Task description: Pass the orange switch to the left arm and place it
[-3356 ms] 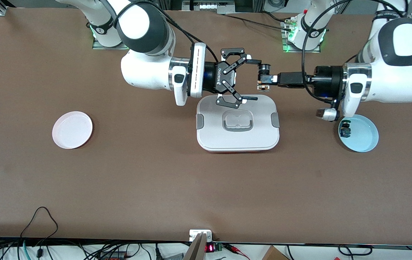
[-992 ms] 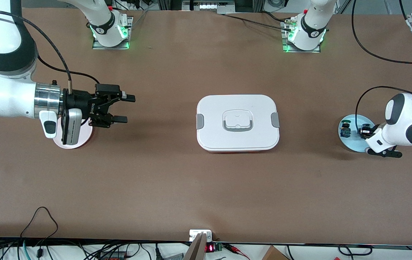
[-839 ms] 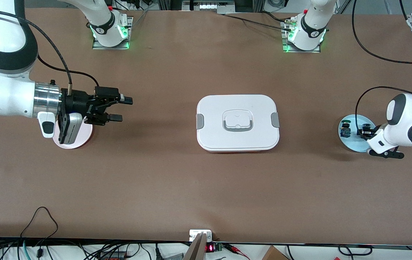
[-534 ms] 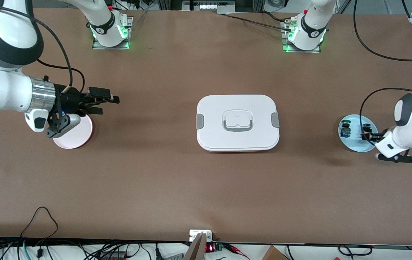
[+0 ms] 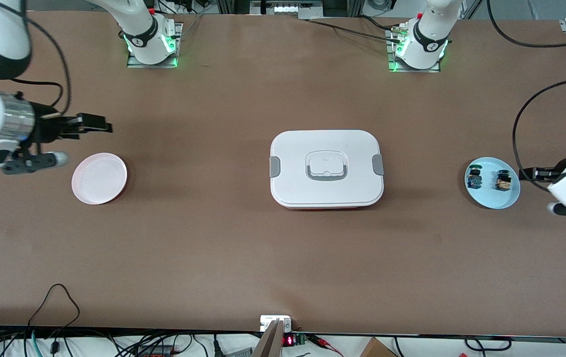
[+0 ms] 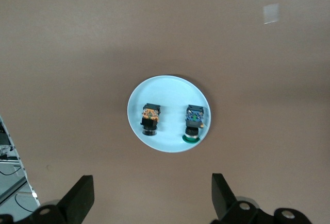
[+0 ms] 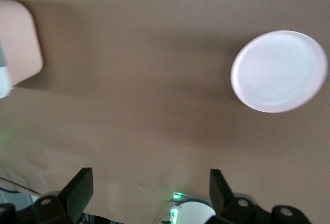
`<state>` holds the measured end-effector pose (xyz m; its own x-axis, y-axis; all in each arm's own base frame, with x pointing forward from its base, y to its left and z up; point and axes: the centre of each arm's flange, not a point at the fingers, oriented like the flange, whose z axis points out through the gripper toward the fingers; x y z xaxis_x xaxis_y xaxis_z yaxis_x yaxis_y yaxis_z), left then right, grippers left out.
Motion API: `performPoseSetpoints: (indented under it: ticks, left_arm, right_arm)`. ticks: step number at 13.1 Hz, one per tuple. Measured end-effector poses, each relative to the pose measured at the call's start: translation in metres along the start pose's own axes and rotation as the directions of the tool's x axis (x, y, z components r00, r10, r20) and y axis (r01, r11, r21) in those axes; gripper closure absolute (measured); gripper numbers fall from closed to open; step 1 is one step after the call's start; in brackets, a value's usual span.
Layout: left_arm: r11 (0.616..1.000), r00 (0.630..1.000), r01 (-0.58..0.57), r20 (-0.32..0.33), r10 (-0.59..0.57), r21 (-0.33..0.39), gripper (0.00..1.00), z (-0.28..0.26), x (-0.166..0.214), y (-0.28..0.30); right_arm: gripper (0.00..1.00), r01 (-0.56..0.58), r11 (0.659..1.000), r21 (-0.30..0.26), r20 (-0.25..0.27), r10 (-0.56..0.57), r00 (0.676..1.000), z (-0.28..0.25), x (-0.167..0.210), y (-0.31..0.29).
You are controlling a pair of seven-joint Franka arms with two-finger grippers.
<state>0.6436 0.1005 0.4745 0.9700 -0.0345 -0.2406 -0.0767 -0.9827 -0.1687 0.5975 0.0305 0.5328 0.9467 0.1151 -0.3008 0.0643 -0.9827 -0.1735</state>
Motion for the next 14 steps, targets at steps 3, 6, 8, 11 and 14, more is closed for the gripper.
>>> performPoseSetpoints:
  ticks: [3,6,8,11,14]
  left_arm:
    - [0.999,0.997,-0.032,-0.065,0.031,-0.008,0.0,-0.05,-0.01,0.023]
    - [0.997,0.991,-0.072,-0.116,0.068,-0.028,0.0,-0.089,-0.026,0.064]
    - [0.997,0.992,-0.043,-0.124,0.034,-0.071,0.0,-0.115,-0.046,0.084]
    - [0.989,0.992,0.023,-0.117,-0.04,-0.144,0.0,-0.13,-0.084,0.074]
    - [0.978,0.987,0.073,-0.126,-0.099,-0.198,0.0,-0.106,-0.111,0.042]
  right_arm:
    - [0.0,0.048,0.98,-0.195,-0.025,-0.054,0.998,-0.007,0.007,0.012]
    - [0.0,-0.033,0.977,-0.211,-0.134,0.004,0.991,-0.027,0.011,0.037]
    - [0.0,-0.17,0.967,-0.189,-0.156,0.141,0.978,-0.028,0.01,0.042]
    - [0.0,-0.181,0.966,-0.185,-0.174,0.149,0.973,-0.027,0.009,0.04]
    - [0.0,-0.177,0.969,-0.171,-0.247,0.132,0.96,-0.015,-0.002,0.045]
